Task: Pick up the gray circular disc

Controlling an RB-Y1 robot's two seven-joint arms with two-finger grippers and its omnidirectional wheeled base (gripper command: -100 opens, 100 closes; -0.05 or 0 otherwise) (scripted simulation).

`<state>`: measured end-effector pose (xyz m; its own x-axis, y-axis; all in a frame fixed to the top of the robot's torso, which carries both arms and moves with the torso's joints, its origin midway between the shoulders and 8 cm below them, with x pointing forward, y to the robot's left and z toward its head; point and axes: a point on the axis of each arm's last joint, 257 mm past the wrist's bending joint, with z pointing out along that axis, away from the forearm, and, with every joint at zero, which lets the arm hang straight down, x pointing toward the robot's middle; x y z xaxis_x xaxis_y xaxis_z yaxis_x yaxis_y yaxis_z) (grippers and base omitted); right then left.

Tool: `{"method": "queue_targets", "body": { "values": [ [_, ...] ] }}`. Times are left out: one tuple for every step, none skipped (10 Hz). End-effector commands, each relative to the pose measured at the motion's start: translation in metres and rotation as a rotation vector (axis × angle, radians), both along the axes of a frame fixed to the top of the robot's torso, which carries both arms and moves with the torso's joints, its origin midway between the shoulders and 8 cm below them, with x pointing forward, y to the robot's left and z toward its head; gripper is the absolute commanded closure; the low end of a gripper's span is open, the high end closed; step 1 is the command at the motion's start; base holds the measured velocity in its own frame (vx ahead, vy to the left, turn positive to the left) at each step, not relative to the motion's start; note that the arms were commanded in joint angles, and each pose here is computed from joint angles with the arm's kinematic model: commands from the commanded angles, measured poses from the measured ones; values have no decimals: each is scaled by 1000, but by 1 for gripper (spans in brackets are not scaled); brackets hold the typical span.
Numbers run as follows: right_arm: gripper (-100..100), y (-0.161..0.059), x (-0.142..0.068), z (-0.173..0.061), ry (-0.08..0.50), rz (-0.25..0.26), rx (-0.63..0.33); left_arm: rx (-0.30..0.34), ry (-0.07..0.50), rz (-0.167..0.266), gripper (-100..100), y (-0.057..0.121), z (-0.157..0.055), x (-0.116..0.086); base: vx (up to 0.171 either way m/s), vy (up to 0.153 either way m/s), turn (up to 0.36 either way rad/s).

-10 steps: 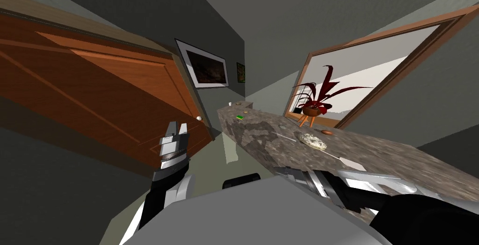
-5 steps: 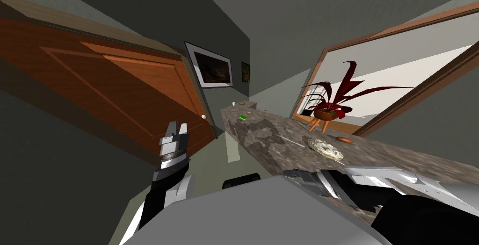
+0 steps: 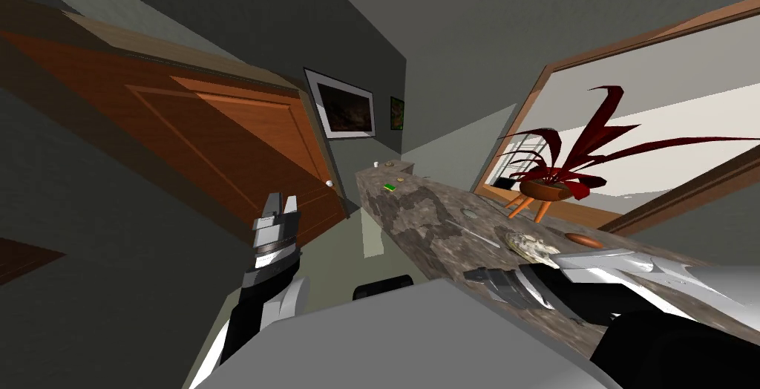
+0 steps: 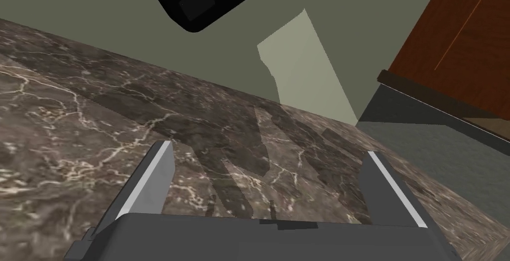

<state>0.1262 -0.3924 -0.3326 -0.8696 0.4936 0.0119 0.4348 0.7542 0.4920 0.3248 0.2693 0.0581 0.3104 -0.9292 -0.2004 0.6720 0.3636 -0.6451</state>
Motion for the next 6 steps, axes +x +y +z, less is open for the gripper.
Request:
{"method": "queue_targets", "body": {
  "values": [
    [-100, -2, 2, 0, 6, 0, -6, 0, 0, 0, 0, 0, 0, 0, 3, -3, -17],
    [-100, -32, 0, -2, 36, -9, -86, 0, 0, 0, 0, 0, 0, 0, 32, -30, 195],
    [-100, -32, -3, -3, 33, 18, -92, 0, 0, 0, 0, 0, 0, 0, 37, -45, 177],
    [-100, -33, 0, -2, 36, -8, -87, 0, 0, 0, 0, 0, 0, 0, 17, -30, 13],
    [-100, -60, -2, -2, 61, -18, -161, 0, 0, 0, 0, 0, 0, 0, 24, -46, 214],
    [-100, -61, -3, -2, 60, -1, -165, 0, 0, 0, 0, 0, 0, 0, 32, -57, 143]
  ]
}}
